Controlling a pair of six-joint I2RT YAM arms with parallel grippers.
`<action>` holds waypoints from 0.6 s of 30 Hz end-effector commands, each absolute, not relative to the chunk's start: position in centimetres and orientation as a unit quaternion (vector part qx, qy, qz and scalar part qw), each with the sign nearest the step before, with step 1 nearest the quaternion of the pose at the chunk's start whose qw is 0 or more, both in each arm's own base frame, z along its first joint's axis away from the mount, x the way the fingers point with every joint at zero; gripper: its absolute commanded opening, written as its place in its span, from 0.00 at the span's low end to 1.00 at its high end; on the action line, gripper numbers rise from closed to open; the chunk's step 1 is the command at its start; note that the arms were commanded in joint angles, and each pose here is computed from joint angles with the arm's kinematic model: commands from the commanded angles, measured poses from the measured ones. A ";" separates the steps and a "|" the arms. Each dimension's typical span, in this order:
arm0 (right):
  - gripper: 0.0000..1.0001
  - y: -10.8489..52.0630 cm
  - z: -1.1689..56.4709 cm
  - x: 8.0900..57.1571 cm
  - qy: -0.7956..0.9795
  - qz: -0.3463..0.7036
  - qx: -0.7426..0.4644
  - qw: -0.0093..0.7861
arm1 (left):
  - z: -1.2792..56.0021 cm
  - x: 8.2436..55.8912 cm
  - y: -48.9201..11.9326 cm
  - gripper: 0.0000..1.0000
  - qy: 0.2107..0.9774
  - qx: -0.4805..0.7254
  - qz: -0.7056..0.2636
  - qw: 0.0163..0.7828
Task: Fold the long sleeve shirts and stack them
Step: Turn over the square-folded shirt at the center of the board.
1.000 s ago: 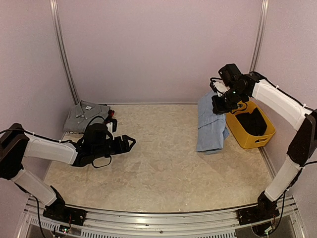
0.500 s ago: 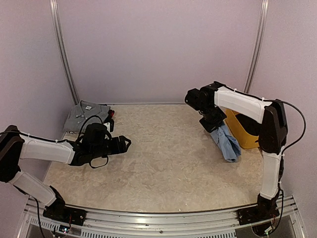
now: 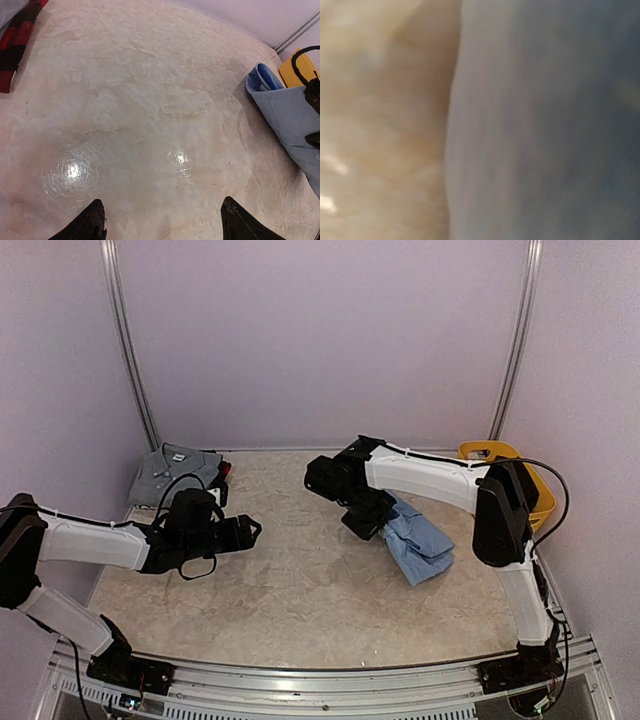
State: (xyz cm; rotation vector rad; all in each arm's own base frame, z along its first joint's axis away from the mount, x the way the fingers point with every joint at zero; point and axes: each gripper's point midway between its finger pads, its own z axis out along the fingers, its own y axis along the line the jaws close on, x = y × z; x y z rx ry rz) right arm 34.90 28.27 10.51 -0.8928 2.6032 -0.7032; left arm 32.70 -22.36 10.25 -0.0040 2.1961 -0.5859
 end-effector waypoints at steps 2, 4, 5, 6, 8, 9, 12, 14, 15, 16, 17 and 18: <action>0.03 30.5 8.4 33.3 0.906 -0.230 -0.332 0.127 | 11.4 33.2 -21.6 0.75 0.870 -0.007 -0.224 0.438; 0.07 31.2 7.7 32.7 0.906 -0.227 -0.336 0.123 | 11.6 33.3 -21.3 0.75 0.870 -0.010 -0.221 0.441; 0.12 31.6 7.6 32.3 0.906 -0.224 -0.338 0.123 | 11.7 33.3 -21.2 0.75 0.869 -0.012 -0.221 0.443; 0.17 32.1 7.6 32.0 0.906 -0.219 -0.339 0.126 | 11.7 33.3 -21.1 0.75 0.869 -0.013 -0.220 0.443; 0.29 33.2 7.8 31.3 0.907 -0.209 -0.340 0.134 | 11.9 33.3 -20.9 0.75 0.868 -0.014 -0.220 0.445; 0.34 33.8 8.0 30.8 0.908 -0.199 -0.342 0.138 | 11.9 33.3 -20.9 0.75 0.868 -0.014 -0.219 0.446; 0.46 35.5 8.7 29.2 0.911 -0.150 -0.353 0.149 | 11.9 33.3 -20.7 0.75 0.869 -0.014 -0.218 0.445; 0.50 36.2 8.7 27.7 0.915 -0.109 -0.363 0.140 | 11.9 33.3 -20.6 0.75 0.869 -0.015 -0.216 0.445; 0.51 36.6 8.5 27.1 0.916 -0.084 -0.368 0.138 | 11.8 33.3 -20.5 0.75 0.869 -0.015 -0.216 0.445; 0.52 36.5 8.3 26.3 0.917 -0.068 -0.371 0.130 | 11.8 33.3 -20.5 0.75 0.869 -0.016 -0.216 0.446; 0.53 36.4 8.2 25.6 0.918 -0.053 -0.373 0.123 | 11.8 33.3 -20.4 0.75 0.869 -0.017 -0.215 0.446; 0.53 35.8 7.6 24.8 0.919 -0.046 -0.375 0.110 | 11.8 33.4 -20.3 0.75 0.868 -0.018 -0.215 0.447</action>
